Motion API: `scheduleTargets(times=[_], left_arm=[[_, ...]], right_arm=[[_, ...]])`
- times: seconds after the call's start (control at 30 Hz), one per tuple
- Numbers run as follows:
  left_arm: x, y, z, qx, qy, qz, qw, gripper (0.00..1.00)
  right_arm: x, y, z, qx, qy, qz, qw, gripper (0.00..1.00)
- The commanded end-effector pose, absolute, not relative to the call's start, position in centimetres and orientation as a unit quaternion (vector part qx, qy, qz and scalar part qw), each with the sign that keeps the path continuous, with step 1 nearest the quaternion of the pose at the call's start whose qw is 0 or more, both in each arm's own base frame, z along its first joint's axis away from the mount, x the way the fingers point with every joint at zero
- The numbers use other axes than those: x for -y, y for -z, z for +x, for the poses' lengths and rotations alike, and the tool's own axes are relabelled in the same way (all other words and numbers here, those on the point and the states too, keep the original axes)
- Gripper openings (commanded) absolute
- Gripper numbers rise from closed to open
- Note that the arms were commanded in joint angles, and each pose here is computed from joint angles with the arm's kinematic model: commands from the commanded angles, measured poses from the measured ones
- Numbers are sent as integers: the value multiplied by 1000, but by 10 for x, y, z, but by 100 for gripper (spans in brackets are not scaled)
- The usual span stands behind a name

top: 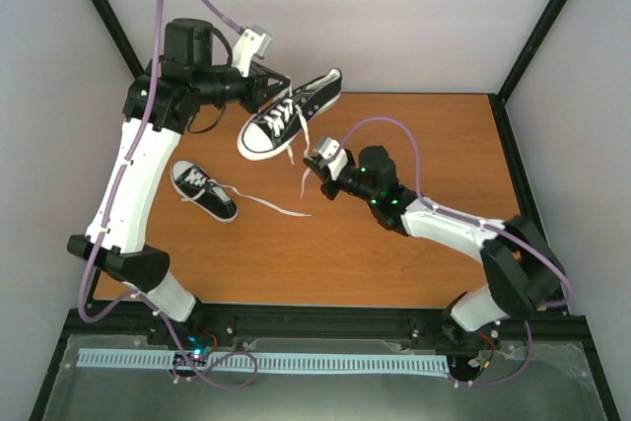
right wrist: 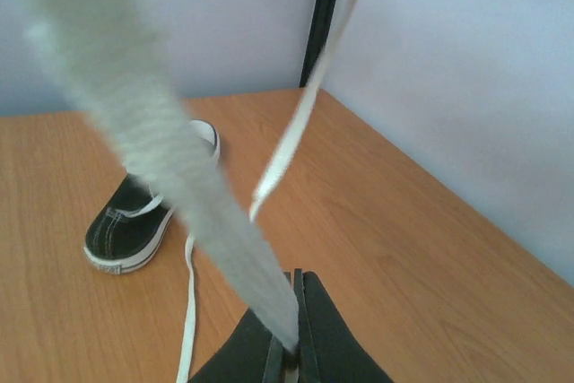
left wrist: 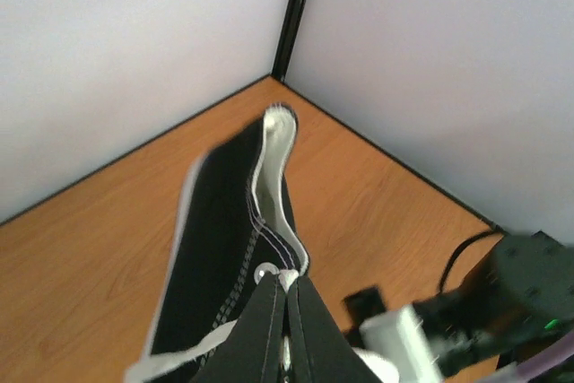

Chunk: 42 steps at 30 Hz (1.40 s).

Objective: Tie the shoes
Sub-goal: Pick up the shoelace from the shoe.

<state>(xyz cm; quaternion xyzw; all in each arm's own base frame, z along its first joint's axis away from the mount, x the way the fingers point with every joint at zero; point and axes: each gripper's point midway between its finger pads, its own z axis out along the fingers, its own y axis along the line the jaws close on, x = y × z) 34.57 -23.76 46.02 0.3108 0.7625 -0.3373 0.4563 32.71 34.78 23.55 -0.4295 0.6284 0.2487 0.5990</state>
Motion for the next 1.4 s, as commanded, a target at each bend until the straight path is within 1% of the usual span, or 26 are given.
scheduleTargets(times=[0.0, 0.1, 0.23, 0.33, 0.5, 0.6, 0.7, 0.87, 1.0, 1.03, 1.07, 1.1, 1.13, 1.17, 1.2, 1.27, 1.37], left_arm=[[224, -450, 350, -765, 297, 310, 480, 1], [225, -406, 361, -790, 293, 301, 446, 1], [235, -344, 370, -812, 313, 296, 395, 1], [246, -286, 372, -830, 322, 296, 347, 1], [274, -217, 362, -839, 334, 312, 294, 1], [288, -194, 353, -840, 346, 322, 265, 1], [295, -177, 348, -844, 355, 324, 239, 1], [299, -158, 341, -841, 364, 339, 212, 1], [302, -146, 337, -833, 364, 370, 190, 1], [302, -143, 335, -830, 360, 386, 180, 6], [300, -140, 332, -827, 353, 404, 164, 20], [298, -140, 330, -821, 343, 429, 153, 39], [290, -135, 320, -818, 331, 453, 123, 57], [287, -141, 322, -811, 320, 472, 127, 71], [280, -145, 318, -808, 313, 485, 118, 78], [265, -156, 317, -800, 294, 508, 126, 84], [237, -155, 312, -775, 261, 559, 135, 87]], right_arm=[[-316, -256, 309, -646, -264, -427, 576, 3], [-297, -243, 286, -678, -259, -456, 515, 3], [-263, -226, 273, -747, -239, -438, 439, 3], [-238, -216, 279, -804, -229, -383, 392, 3], [-200, -190, 300, -866, -201, -313, 334, 3], [-185, -191, 313, -882, -205, -275, 323, 3], [-176, -200, 322, -886, -199, -256, 330, 3], [-173, -219, 321, -884, -194, -252, 341, 3], [-175, -219, 314, -884, -207, -255, 333, 3], [-176, -216, 313, -885, -210, -255, 327, 3], [-176, -213, 312, -888, -212, -253, 321, 3], [-176, -211, 311, -890, -213, -251, 315, 3], [-176, -207, 310, -894, -215, -247, 307, 3], [-176, -205, 310, -896, -216, -243, 303, 3], [-176, -205, 309, -897, -218, -241, 299, 3], [-178, -201, 307, -900, -224, -238, 290, 3], [-180, -200, 305, -900, -233, -237, 282, 3]])
